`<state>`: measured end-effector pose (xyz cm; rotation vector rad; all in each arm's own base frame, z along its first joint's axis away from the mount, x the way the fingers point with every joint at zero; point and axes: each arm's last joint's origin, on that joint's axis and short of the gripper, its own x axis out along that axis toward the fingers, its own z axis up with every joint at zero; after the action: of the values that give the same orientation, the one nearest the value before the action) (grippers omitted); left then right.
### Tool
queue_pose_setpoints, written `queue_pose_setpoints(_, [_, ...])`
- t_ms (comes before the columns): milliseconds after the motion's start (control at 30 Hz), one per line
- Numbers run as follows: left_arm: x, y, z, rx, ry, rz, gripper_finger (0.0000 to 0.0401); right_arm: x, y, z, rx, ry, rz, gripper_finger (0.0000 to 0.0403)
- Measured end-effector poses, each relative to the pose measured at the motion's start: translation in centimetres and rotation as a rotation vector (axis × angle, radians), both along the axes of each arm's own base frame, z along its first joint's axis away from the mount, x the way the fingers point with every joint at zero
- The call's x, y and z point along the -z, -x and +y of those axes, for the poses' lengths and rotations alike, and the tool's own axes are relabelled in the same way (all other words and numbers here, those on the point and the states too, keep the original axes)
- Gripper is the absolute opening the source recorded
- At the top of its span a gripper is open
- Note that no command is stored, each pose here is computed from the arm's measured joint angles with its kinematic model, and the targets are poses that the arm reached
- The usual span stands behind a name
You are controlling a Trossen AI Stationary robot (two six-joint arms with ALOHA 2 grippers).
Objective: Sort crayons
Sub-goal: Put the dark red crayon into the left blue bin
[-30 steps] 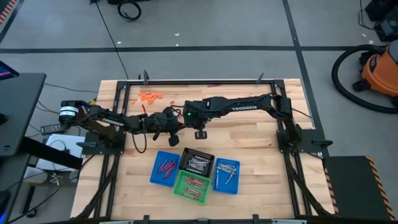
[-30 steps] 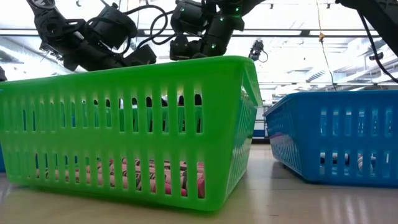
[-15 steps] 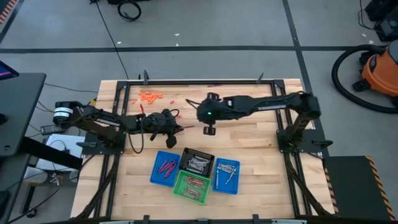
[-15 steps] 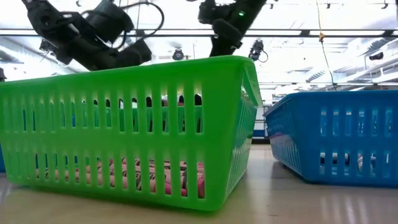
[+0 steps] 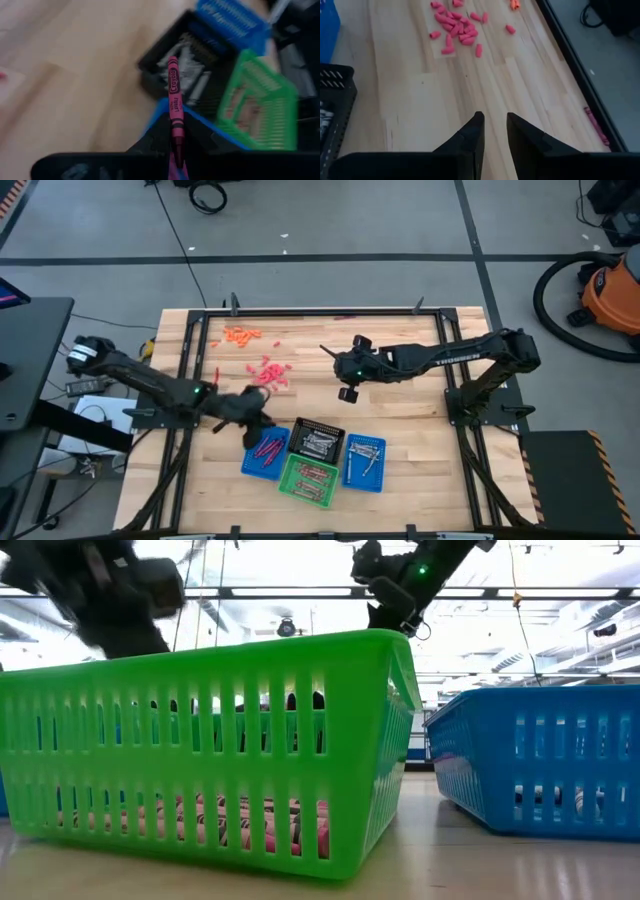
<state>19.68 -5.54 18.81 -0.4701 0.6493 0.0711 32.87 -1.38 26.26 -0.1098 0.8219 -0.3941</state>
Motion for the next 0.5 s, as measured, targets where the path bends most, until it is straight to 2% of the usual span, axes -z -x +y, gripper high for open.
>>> queue_pose_setpoints(100, [-0.6,0.9,-1.7,0.005,0.051,-0.027,0.0034,0.3,-0.1,0.1,-0.005,-0.013,-0.018,0.0089])
queue_pose_setpoints(233, [-0.2,2.5,-3.8,-0.024,0.090,0.023,0.0034,0.3,-0.5,1.0,-0.034,-0.022,-0.046,0.0089])
queue_pose_setpoints(333, [0.4,3.7,-5.1,-0.103,0.089,0.041,0.0034,0.3,-0.7,1.6,-0.052,-0.023,-0.061,0.0089])
queue_pose_setpoints(500, [0.6,4.6,-6.6,-0.237,0.116,-0.041,0.0034,0.1,-0.8,1.9,-0.062,-0.021,-0.083,0.0089])
